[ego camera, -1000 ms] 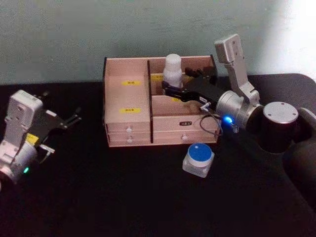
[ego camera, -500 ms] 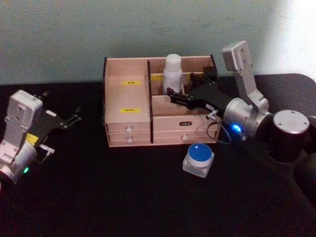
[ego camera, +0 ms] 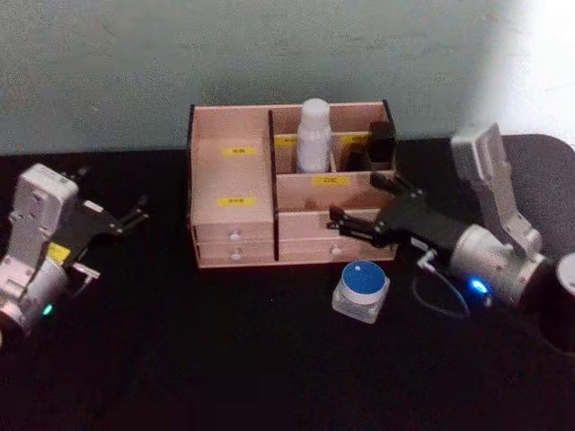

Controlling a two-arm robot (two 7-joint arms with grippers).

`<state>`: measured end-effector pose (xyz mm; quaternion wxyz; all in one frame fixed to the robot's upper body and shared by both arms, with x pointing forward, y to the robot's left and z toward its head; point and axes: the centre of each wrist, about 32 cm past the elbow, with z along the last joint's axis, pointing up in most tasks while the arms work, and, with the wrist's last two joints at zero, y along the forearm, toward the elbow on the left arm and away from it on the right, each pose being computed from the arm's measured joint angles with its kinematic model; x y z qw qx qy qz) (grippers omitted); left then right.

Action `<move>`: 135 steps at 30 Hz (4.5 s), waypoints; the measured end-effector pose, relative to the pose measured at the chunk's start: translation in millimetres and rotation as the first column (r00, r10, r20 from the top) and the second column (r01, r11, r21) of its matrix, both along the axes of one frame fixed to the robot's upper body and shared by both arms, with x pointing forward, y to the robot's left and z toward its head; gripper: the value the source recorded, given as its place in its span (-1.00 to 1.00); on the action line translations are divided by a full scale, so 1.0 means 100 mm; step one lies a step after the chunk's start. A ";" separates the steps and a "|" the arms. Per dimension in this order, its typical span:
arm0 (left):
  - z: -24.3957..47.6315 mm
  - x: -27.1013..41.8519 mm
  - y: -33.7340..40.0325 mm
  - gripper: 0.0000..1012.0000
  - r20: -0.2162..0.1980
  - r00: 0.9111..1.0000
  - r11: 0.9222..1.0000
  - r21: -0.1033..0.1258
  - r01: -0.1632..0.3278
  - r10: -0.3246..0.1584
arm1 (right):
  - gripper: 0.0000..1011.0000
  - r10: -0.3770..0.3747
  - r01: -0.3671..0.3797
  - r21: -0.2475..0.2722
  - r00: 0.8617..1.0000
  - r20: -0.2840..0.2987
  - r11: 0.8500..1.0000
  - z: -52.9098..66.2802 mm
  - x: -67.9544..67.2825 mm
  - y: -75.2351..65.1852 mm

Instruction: Pick up the facial cleanser and watermelon frost from the table and place them into the tiered storage box.

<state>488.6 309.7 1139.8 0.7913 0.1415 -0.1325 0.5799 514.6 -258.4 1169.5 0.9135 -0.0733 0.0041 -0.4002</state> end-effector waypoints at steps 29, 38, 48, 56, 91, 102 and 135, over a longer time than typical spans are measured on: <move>0.000 0.000 0.000 0.98 0.000 1.000 1.000 0.000 0.000 0.000 | 0.98 0.046 -0.067 -0.109 0.982 -0.185 0.992 -0.18 -0.47 -0.20; 0.000 0.000 0.000 0.98 0.000 1.000 1.000 0.000 0.000 0.000 | 0.98 0.047 -0.072 -0.131 0.981 -0.186 0.989 -0.18 -0.42 -0.18; 0.000 0.000 0.000 0.98 0.000 1.000 1.000 0.000 0.000 0.000 | 0.98 0.044 -0.072 -0.144 0.981 -0.188 0.987 -0.21 -0.38 -0.15; 0.000 0.000 0.000 0.98 0.000 1.000 1.000 0.000 0.000 0.000 | 0.98 0.042 -0.072 -0.148 0.980 -0.196 0.986 -0.23 -0.36 -0.14; 0.000 0.000 0.000 0.98 0.000 1.000 1.000 0.000 0.000 0.000 | 0.41 0.039 -0.070 -0.152 0.979 -0.199 0.986 -0.24 -0.36 -0.14; 0.000 0.000 0.000 0.98 0.000 1.000 1.000 0.000 0.000 0.000 | 0.41 0.042 -0.072 -0.146 0.979 -0.198 0.987 -0.23 -0.36 -0.14; 0.000 0.000 0.000 0.98 0.000 1.000 1.000 0.000 0.000 0.000 | 0.41 0.182 -0.181 -0.062 0.983 0.006 0.981 0.41 0.09 0.32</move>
